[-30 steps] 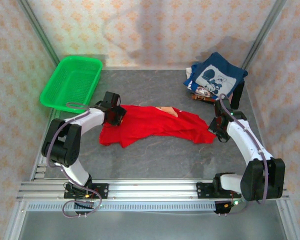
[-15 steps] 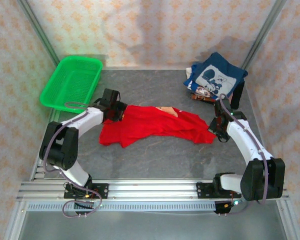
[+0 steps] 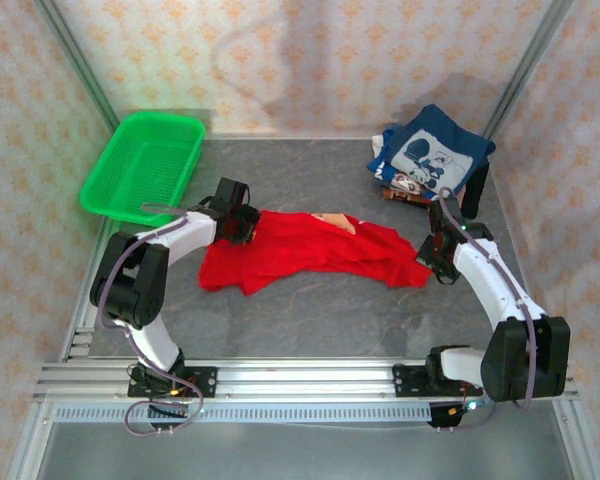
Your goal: Fold and stack the t-shirts
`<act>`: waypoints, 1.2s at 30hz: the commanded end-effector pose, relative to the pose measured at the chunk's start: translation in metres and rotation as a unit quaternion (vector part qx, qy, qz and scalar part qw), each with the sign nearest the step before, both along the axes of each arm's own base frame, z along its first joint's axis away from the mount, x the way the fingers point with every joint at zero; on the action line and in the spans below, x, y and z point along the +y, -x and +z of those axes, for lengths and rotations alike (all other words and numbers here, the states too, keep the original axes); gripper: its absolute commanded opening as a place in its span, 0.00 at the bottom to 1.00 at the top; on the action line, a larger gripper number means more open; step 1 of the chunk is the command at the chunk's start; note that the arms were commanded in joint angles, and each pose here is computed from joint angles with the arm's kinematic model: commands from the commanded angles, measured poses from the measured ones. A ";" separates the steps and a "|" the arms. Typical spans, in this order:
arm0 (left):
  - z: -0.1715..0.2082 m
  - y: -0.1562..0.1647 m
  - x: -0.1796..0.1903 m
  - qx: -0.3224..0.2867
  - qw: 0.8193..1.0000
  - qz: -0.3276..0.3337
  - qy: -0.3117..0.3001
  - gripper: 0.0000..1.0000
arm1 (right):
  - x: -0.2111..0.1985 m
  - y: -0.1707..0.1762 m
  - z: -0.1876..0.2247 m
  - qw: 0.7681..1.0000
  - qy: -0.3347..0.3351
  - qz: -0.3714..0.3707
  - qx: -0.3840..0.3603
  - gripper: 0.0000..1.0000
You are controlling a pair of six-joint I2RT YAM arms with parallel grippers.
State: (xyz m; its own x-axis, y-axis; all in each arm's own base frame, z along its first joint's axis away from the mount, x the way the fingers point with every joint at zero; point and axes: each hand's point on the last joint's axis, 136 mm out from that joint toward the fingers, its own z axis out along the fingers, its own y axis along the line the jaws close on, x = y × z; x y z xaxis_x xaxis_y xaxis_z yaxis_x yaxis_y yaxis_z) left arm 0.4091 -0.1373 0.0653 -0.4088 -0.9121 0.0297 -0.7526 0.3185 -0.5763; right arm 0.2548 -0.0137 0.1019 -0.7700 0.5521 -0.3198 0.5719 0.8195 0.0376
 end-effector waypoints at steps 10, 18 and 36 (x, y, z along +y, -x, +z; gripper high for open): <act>-0.009 0.000 0.006 0.021 0.999 0.006 -0.026 0.10 | -0.006 0.003 0.001 1.000 0.011 -0.006 -0.003 0.00; 0.023 -0.007 0.009 -0.013 0.998 -0.016 -0.051 0.00 | -0.007 0.003 0.004 1.000 0.014 -0.007 -0.009 0.00; 0.186 -0.010 0.043 -0.161 0.963 -0.095 -0.196 0.00 | 0.011 -0.045 0.058 0.992 -0.026 0.034 -0.121 0.00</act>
State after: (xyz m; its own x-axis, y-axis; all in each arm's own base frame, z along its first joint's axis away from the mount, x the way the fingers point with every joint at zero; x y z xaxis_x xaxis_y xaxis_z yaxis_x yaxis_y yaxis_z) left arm 0.4218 -0.1157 0.2136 -0.5213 -0.7920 -0.3177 -0.5161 0.5891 -0.6217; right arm 0.2714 -0.0081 0.1208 -0.7563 0.5405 -0.3686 0.5433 0.8328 0.1065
